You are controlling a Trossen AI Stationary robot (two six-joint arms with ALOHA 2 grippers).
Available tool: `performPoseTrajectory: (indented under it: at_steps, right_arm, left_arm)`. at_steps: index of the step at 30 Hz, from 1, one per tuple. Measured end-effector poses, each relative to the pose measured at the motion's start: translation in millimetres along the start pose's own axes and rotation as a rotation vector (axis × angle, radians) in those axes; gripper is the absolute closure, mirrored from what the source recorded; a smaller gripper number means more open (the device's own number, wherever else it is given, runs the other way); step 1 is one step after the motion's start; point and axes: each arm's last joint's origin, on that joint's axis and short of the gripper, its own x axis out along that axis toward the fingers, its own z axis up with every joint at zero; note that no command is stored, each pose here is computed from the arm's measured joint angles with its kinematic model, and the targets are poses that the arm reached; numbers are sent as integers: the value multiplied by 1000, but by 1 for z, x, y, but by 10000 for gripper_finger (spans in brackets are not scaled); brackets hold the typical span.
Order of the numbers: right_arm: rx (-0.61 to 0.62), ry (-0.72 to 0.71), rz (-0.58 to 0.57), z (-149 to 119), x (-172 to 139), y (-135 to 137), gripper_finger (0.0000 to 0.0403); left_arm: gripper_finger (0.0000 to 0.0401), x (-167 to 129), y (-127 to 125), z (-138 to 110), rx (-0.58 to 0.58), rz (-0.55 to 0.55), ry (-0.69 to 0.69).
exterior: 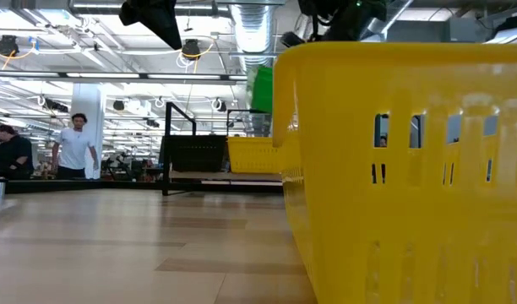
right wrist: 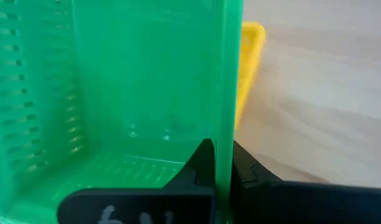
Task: Stack baskets on shelf by color
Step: Put the stacked green bins on the shelf
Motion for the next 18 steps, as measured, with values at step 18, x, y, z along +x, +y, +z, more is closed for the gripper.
performPoseTrajectory:
  at_steps: [18]
  right_arm:
    - [29,219,-417,-38,-7,-28,391]
  left_arm:
    - [401,0,0,0,0,-5,4]
